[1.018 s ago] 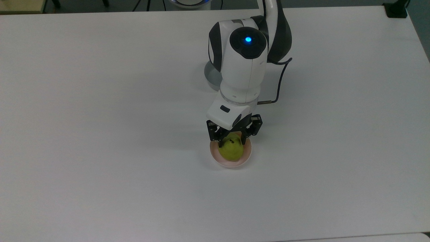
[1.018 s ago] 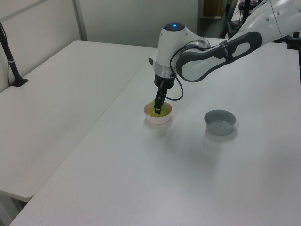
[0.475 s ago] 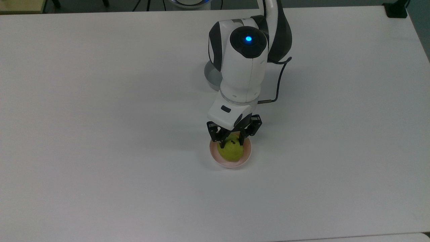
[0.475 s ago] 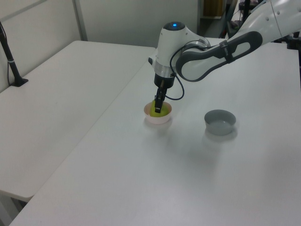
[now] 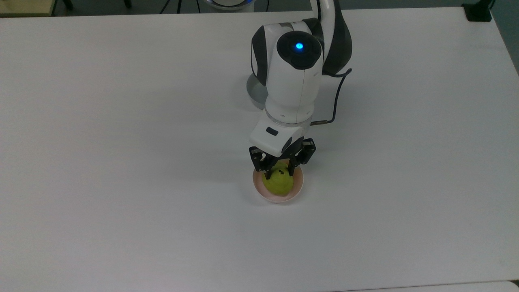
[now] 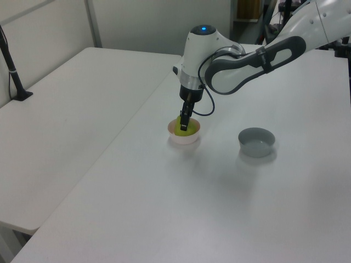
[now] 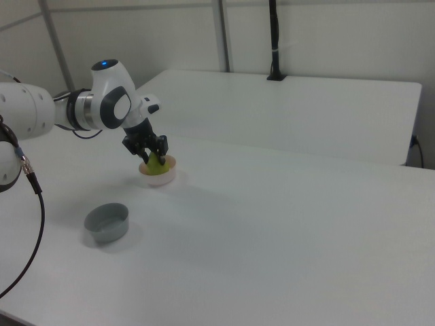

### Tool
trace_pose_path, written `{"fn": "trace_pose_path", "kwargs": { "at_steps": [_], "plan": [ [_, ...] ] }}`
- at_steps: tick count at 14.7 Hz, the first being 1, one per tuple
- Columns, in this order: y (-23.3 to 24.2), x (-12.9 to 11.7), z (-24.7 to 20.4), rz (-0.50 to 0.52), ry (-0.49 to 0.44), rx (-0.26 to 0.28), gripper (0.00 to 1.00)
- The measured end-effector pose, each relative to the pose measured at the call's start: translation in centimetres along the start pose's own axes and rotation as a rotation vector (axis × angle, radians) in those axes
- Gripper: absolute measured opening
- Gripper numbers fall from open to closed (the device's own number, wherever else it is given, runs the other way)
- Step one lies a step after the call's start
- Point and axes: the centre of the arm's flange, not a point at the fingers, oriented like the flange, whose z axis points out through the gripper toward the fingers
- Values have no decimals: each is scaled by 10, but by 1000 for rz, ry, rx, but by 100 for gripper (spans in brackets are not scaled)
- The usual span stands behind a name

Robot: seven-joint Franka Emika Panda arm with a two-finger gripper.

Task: Pick up a pear from the bowl
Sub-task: 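Lift the pear up out of the pink bowl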

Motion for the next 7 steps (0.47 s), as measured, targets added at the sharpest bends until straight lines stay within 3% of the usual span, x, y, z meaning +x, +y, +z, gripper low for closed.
{"fn": "trace_pose_path", "kwargs": {
  "at_steps": [7],
  "plan": [
    [7,13,-66,13,95,13,54]
  ]
}}
